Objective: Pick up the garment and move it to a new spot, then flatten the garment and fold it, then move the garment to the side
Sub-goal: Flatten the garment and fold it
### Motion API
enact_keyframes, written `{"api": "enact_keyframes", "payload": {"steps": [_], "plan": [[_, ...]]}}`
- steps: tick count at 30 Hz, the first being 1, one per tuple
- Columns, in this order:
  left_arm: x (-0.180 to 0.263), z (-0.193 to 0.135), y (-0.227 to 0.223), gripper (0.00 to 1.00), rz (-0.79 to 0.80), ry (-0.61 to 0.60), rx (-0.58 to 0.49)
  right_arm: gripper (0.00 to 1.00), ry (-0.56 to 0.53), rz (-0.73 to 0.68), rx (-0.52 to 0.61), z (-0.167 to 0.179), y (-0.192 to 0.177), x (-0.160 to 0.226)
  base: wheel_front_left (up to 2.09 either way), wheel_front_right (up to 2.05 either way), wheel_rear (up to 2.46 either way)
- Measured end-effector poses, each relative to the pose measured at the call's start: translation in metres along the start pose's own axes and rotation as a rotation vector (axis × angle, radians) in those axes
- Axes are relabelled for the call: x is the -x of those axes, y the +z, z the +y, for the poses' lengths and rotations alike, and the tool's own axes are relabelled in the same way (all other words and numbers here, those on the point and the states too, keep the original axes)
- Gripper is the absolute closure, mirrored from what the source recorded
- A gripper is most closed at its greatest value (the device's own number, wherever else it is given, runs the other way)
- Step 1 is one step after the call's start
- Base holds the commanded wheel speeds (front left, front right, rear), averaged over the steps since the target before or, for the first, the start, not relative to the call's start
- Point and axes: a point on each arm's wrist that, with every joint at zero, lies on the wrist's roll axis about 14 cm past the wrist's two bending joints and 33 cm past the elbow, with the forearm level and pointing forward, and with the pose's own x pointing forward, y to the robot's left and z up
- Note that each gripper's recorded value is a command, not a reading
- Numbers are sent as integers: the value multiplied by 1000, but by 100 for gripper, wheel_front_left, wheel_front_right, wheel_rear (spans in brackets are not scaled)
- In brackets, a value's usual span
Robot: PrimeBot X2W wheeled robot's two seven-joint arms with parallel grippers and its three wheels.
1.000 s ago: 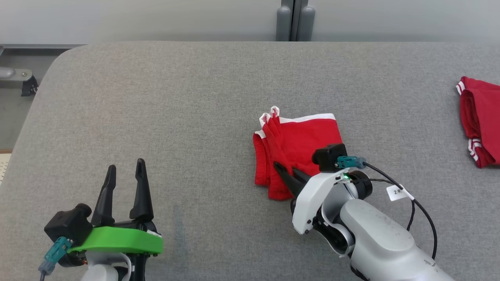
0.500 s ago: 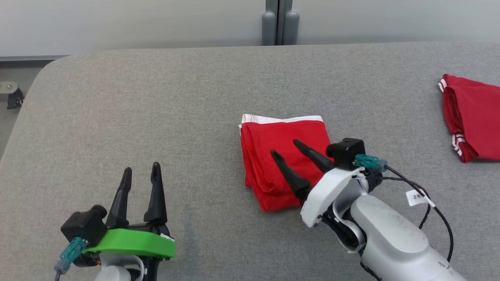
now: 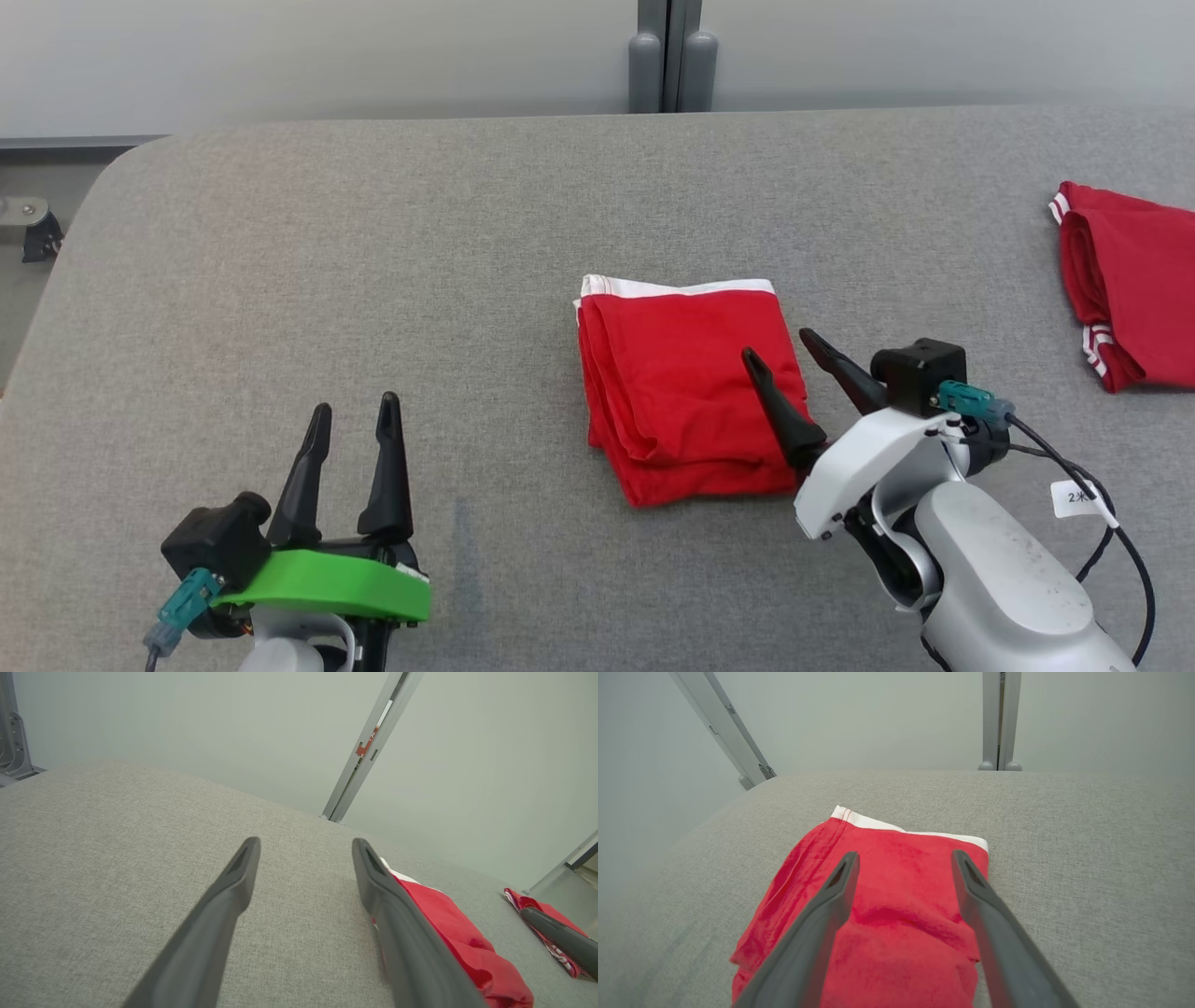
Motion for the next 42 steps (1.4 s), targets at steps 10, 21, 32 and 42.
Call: {"api": "enact_keyframes", "payload": {"steps": [10, 21, 32, 42], "plan": [[3, 4, 2, 0, -4, 13, -3, 71, 91, 33, 15, 43, -18, -8, 0, 0, 0], [9, 16, 4, 0, -9, 50, -8, 100, 221, 190, 43, 88, -71, -17, 0, 0, 0], [7, 20, 2, 0, -1, 61, -9, 100, 299, 233, 88, 105, -88, -17, 0, 0, 0], [-10, -2, 13, 0, -43, -17, -56, 0, 196, -67, 55, 76, 3, -31, 0, 0, 0]]}}
